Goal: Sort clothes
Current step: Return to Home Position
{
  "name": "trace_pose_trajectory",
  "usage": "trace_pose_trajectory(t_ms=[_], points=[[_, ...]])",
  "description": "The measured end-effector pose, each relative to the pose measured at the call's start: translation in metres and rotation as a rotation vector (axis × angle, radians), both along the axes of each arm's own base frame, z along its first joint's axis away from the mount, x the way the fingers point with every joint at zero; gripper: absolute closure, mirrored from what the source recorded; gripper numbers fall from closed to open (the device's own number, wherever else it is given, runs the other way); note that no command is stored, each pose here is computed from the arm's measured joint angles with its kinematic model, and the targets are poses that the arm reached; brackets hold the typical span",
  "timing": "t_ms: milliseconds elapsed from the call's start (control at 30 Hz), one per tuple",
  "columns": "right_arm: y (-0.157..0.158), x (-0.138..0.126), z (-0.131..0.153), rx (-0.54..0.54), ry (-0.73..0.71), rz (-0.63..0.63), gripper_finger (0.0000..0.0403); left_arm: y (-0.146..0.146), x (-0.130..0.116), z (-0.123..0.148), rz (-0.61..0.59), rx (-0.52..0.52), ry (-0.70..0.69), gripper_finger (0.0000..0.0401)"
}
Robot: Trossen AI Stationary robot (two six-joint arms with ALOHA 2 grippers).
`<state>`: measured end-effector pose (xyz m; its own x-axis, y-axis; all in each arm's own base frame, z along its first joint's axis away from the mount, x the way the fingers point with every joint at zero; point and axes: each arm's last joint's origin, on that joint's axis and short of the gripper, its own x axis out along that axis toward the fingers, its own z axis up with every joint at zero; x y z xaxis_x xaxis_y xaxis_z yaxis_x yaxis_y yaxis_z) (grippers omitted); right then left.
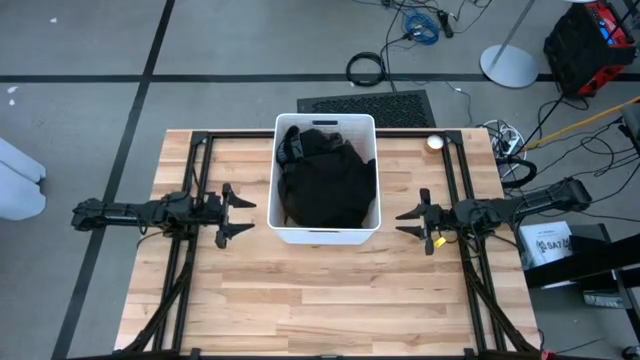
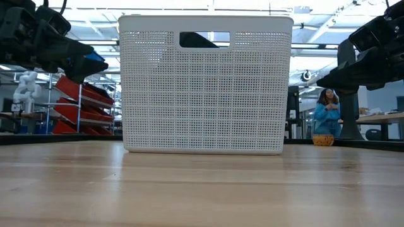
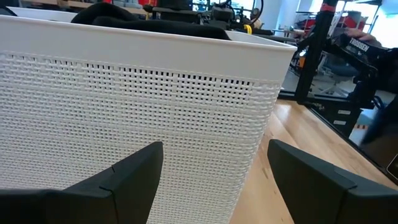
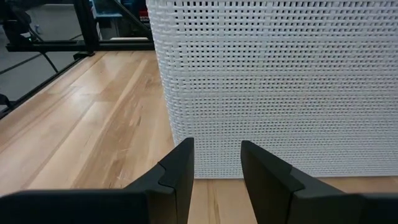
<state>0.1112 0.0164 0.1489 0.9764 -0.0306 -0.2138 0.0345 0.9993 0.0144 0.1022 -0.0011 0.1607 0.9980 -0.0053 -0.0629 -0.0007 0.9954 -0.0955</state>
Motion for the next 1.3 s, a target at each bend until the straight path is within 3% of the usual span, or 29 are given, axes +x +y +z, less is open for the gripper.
trace_pose_trajectory(t_ms=[633,1300], points=[[-0.003,-0.010,0.017,0.039,-0.193,-0.010,0.0284,0.000,0.000,0.000,0.000,0.000,-0.001,0.0102],[-0.003,-0.010,0.017,0.040,-0.197,-0.010,0.0284,0.000,0.000,0.000,0.000,-0.001,-0.001,0.0102]])
